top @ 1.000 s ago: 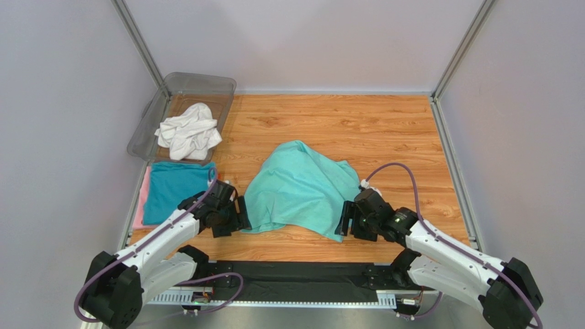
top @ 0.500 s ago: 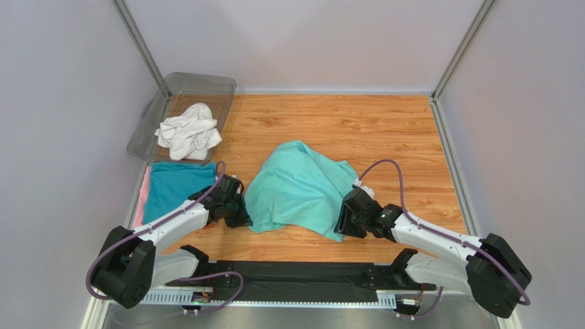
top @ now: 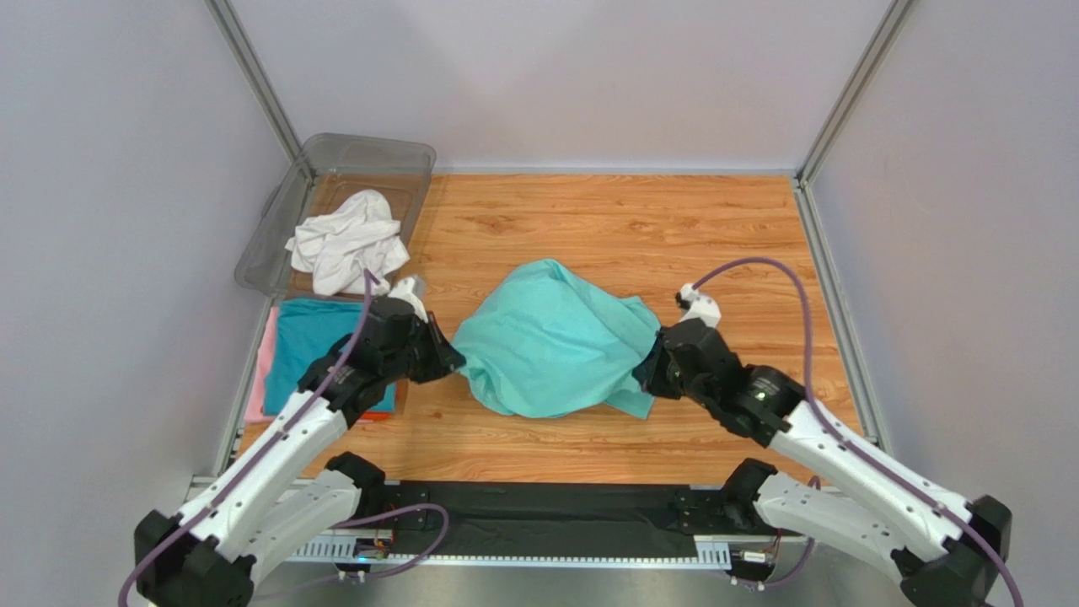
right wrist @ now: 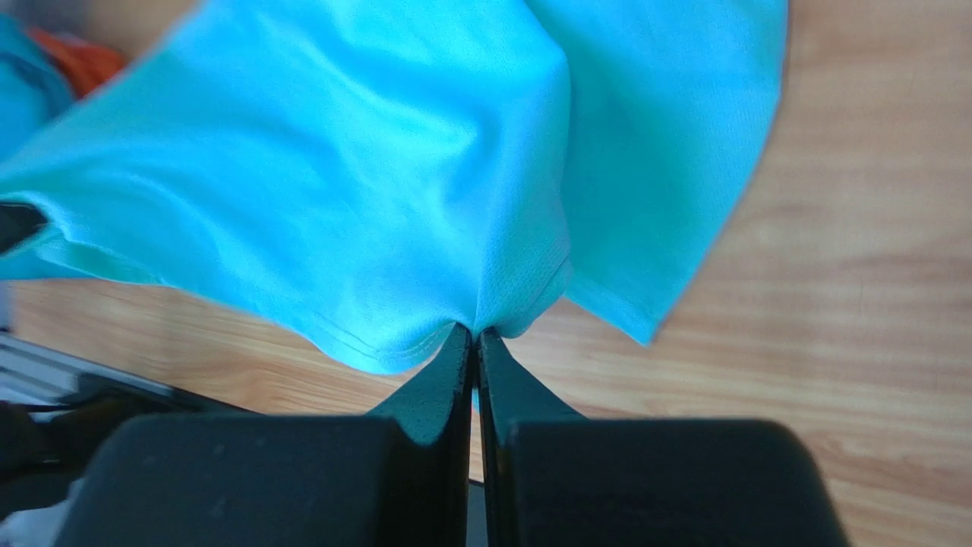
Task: Fold and stack the t-shirts
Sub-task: Flatten the tshirt out
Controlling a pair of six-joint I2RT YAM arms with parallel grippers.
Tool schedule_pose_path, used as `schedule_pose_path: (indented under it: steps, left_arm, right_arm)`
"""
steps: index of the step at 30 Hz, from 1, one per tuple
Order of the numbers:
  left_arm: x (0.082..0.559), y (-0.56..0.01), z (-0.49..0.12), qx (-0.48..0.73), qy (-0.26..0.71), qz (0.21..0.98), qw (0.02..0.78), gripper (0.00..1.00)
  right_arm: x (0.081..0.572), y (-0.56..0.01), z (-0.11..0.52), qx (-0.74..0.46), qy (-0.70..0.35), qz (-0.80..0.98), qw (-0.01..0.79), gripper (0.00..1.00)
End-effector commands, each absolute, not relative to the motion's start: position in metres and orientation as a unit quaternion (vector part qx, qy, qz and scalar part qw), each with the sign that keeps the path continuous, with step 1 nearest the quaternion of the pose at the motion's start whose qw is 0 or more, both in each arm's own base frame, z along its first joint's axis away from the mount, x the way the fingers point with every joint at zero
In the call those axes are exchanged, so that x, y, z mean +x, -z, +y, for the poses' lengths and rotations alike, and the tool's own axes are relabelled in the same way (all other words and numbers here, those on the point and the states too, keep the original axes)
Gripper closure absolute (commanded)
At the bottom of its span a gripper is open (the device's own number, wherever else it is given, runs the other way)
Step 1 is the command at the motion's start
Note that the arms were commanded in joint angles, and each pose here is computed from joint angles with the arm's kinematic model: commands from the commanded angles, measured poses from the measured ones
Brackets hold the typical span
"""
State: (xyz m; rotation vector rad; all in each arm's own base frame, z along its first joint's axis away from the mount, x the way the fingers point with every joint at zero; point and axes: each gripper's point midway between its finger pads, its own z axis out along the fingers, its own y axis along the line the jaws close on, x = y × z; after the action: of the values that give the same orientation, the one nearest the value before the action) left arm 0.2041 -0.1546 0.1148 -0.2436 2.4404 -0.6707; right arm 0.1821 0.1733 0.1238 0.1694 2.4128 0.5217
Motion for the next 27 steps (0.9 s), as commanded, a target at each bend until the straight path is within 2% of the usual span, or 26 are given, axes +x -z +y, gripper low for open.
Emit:
schedule_pose_path:
  steps: [1,3,8,9,10,16,22,24,27]
  left_arm:
    - [0.234,-0.222,-0.156,-0.058,0.286,0.853,0.434,1.00]
    - [0.242,-0.279,-0.154,-0.042,0.297,0.818,0.491,1.00]
    - [0.245,-0.386,-0.158,0.001,0.327,0.752,0.573,1.00]
    - [0.239,-0.425,-0.156,0.013,0.338,0.722,0.604,1.00]
    - [0.237,-0.441,-0.155,0.017,0.341,0.711,0.614,1.00]
    - [0.193,-0.565,-0.149,0.070,0.395,0.594,0.697,1.00]
    - [0.174,-0.606,-0.153,0.108,0.415,0.554,0.714,1.00]
    - [0.180,-0.610,-0.152,0.105,0.405,0.553,0.721,1.00]
    - [0.213,-0.600,-0.152,0.080,0.369,0.577,0.725,1.00]
  right_arm:
    - [0.203,-0.210,0.159,0.053,-0.214,0.868,0.444,1.00]
    - [0.209,-0.260,0.153,0.050,-0.229,0.836,0.496,1.00]
    - [0.212,-0.364,0.138,0.042,-0.252,0.767,0.589,1.00]
    - [0.210,-0.380,0.135,0.032,-0.252,0.756,0.604,1.00]
    - [0.205,-0.416,0.130,0.035,-0.274,0.728,0.628,1.00]
    - [0.171,-0.526,0.118,-0.008,-0.345,0.633,0.693,1.00]
    - [0.159,-0.570,0.111,-0.028,-0.354,0.596,0.721,1.00]
    - [0.173,-0.573,0.105,-0.014,-0.312,0.601,0.735,1.00]
    - [0.203,-0.566,0.096,0.010,-0.227,0.622,0.749,1.00]
